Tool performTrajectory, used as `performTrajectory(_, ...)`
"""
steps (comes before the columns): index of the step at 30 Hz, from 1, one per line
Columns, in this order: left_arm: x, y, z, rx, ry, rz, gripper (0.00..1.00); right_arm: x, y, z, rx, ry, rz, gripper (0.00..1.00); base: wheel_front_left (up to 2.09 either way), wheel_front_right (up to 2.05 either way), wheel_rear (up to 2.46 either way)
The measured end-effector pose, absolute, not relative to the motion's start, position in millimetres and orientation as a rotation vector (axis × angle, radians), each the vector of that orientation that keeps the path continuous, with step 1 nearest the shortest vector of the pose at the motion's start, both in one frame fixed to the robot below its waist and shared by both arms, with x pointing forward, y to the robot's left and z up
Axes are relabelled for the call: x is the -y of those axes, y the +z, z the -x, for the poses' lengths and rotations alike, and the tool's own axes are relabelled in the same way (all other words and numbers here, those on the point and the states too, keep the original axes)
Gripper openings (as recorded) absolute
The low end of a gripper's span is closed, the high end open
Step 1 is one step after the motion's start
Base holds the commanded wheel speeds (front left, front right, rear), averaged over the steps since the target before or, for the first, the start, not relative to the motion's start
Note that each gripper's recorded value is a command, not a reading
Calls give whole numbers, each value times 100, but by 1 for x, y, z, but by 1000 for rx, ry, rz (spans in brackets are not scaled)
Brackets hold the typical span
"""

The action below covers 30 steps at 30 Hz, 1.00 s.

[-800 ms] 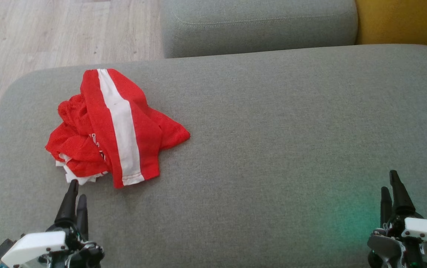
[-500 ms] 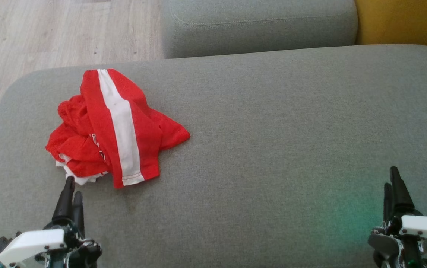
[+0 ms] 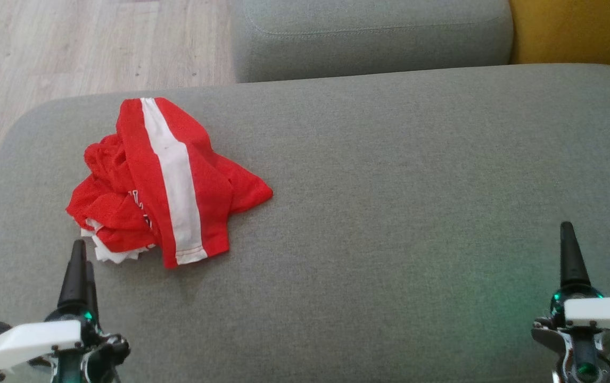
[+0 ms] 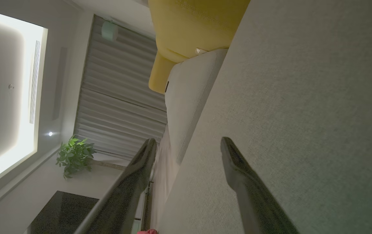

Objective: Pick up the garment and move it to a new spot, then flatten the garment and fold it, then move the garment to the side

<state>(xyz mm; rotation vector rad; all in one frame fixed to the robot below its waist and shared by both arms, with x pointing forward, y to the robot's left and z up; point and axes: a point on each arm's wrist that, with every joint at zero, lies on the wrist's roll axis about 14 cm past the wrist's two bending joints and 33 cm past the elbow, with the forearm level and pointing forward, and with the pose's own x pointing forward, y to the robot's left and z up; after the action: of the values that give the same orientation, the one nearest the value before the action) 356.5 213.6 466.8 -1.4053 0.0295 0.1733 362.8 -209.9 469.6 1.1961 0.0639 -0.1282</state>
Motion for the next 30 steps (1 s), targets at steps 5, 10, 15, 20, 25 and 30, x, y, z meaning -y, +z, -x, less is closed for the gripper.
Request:
performTrajectory(5, -219, 477, -359, 5, 166, 1355, 100, 204, 481, -367, -48, -89, -1085, 100, 0, 0, 0)
performTrajectory(10, -220, 493, -364, 41, 142, 1275, 100, 199, 491, -370, -28, -54, -980, 100, 0, 0, 0)
performTrajectory(15, -212, 505, -368, 50, 107, 1175, 100, 191, 497, -371, -25, -22, -887, 100, 0, 0, 0)
performTrajectory(20, -199, 510, -370, 38, 72, 1096, 100, 188, 500, -371, -16, -8, -818, 100, 0, 0, 0)
performTrajectory(25, -185, 513, -372, 21, 39, 998, 100, 186, 504, -372, -5, 3, -746, 100, 0, 0, 0)
performTrajectory(30, -176, 519, -373, 29, 14, 904, 100, 182, 504, -371, -2, 17, -666, 100, 0, 0, 0)
